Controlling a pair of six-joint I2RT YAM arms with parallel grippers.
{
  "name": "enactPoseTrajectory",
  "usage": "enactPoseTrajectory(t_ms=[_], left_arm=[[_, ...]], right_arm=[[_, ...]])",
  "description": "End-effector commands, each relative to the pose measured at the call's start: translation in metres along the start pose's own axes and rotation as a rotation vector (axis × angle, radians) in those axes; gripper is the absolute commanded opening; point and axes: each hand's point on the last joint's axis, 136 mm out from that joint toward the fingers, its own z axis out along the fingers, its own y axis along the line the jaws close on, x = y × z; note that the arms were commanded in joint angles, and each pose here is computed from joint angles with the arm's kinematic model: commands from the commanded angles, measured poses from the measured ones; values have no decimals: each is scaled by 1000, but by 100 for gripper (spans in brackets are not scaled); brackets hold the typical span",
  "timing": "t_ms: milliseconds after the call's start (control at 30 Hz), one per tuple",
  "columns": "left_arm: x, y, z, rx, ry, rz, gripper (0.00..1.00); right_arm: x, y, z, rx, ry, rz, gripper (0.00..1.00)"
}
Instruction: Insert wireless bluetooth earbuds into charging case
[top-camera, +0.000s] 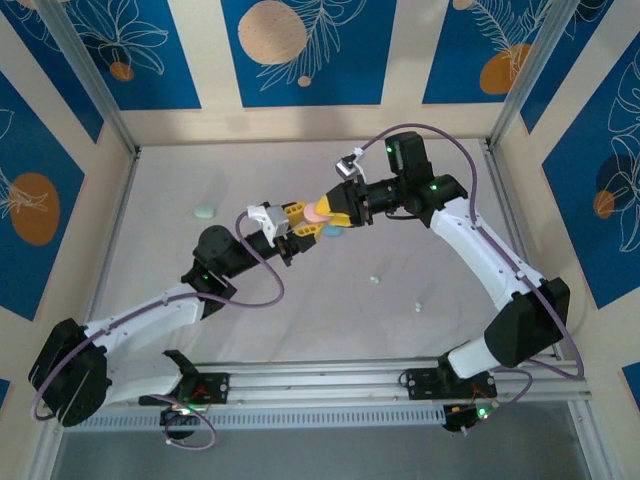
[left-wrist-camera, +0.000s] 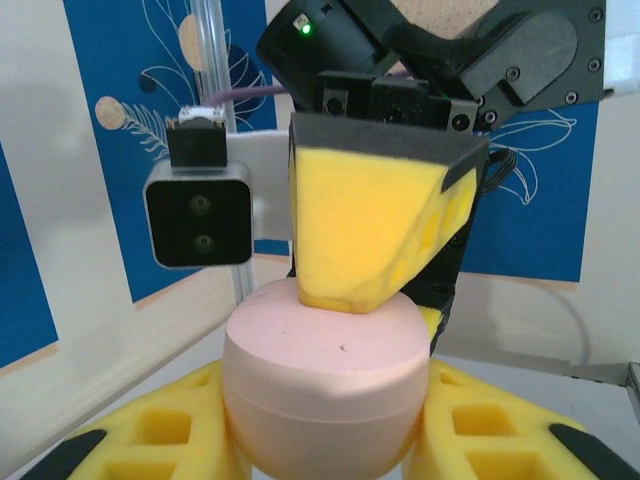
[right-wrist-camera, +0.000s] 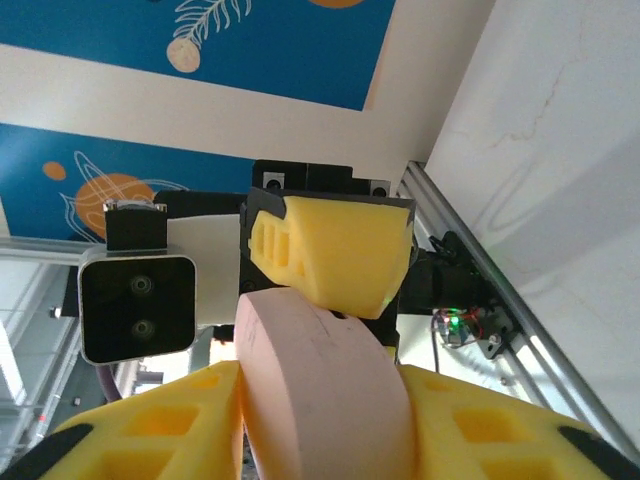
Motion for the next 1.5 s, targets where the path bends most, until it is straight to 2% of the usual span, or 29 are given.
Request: enactPoseTrajectory(t_ms=[0,200,300,367,467,567,700,767,933,1100,1467], left_arm=[[-19,-7,5,34,-48,10,36],[-5,-4,5,15,9,13,45],[5,-4,3,9,54,15,58],[10,-2,1,-2,75,19,60],[18,1,-5,-34,100,19,71],[20,11,-12,-102,120,5,73],[23,26,-24,-208,174,-22,75],[24,34,-30,-265,216,-40,76],[32,49,-44,-370,338,-69,79],[43,62,-57,-450,431,-152,79],[52,79,-74,-557,468,-181,80]], right_arm=[[7,14,-4,-51,22,-16,30],[-5,4,-15,-15,-62,0,19],[-9,2,-20,-7,-106,-6,17],[-12,0,-24,3,-135,-12,17],[-18,-12,-31,34,-193,0,17],[-29,-50,-47,148,-294,53,17],[-38,-133,-77,369,-413,184,17],[-39,-171,-87,434,-433,255,17],[-44,-233,-90,472,-398,345,17],[-44,-273,-86,502,-338,393,18],[-57,-320,-91,536,-302,465,19]])
